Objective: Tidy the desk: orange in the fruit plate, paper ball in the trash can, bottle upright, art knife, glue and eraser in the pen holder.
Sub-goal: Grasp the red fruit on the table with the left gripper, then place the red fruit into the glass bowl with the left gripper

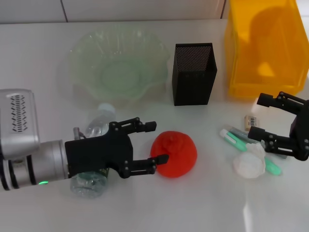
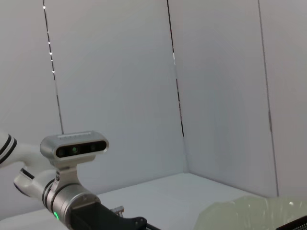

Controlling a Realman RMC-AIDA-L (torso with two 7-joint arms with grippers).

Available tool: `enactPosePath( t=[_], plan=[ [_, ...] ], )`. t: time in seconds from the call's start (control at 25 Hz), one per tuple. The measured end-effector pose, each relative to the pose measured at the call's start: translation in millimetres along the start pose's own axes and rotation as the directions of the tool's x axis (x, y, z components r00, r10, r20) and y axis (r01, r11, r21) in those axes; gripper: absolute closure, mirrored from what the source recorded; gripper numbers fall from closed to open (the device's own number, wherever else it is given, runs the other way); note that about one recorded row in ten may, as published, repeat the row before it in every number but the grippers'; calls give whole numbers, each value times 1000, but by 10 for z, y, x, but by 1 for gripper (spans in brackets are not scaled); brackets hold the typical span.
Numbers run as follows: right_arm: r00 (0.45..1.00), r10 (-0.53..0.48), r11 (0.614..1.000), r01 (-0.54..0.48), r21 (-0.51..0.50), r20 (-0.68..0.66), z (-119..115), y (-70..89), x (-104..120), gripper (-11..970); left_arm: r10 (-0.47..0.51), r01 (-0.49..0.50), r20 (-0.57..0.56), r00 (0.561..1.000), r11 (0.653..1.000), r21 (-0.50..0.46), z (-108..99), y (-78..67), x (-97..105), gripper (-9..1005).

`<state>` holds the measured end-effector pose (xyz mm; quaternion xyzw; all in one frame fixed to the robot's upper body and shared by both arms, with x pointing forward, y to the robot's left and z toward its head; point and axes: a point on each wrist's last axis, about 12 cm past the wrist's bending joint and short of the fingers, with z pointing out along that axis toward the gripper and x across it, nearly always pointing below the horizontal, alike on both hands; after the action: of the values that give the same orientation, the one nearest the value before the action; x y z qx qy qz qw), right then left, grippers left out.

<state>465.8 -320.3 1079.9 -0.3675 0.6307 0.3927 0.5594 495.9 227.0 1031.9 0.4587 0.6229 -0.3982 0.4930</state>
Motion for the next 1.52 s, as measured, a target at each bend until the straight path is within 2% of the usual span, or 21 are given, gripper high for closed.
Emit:
enactPosePath(
  t=[0.24, 0.48, 0.72, 0.8, 1.08, 1.16, 1.24, 1.36, 1.4, 1.44, 1.52],
  plan=[
    [1000, -8, 1000, 8, 0, 6, 1, 2, -7, 158, 2, -2, -16, 1000, 1000, 13, 183, 44, -20, 333],
    [1000, -5, 1000, 5, 5, 6, -16, 11, 1, 158, -12, 11, -54, 998, 1000, -27, 344, 81, 24, 352],
    [1000, -5, 1000, 5, 3, 12, -24, 21, -2, 158, 2, -3, -88, 996, 1000, -16, 402, 119, 13, 371],
    [1000, -4, 1000, 4, 0, 15, -23, 26, -2, 158, 1, -5, -107, 994, 999, -39, 399, 147, 33, 377],
    [999, -8, 1000, 9, -7, 31, -30, 41, -20, 159, -3, -2, -101, 995, 999, -45, 379, 144, 39, 589],
    [999, -10, 1000, 10, -5, 35, -37, 43, -24, 159, -5, 2, -70, 998, 999, -35, 362, 129, 8, 648],
    [999, -12, 1000, 12, 4, 42, -70, 58, -24, 159, 12, -11, 69, 998, 1000, -19, 178, 146, -169, 707],
    [999, -11, 1000, 11, 6, 42, -77, 63, -21, 159, 15, -13, 101, 995, 999, -29, 109, 165, -215, 772],
    [999, -6, 1000, 5, 13, 40, -100, 79, -4, 159, 31, -16, 162, 986, 996, -92, -58, 242, -311, 779],
    [999, -6, 1000, 5, 13, 40, -100, 79, -4, 159, 31, -16, 162, 986, 996, -92, -58, 242, -311, 786],
    [999, -2, 1000, 1, 20, 37, -116, 87, 9, 159, 54, -11, 212, 976, 980, -198, -193, 357, -388, 801]
  ],
)
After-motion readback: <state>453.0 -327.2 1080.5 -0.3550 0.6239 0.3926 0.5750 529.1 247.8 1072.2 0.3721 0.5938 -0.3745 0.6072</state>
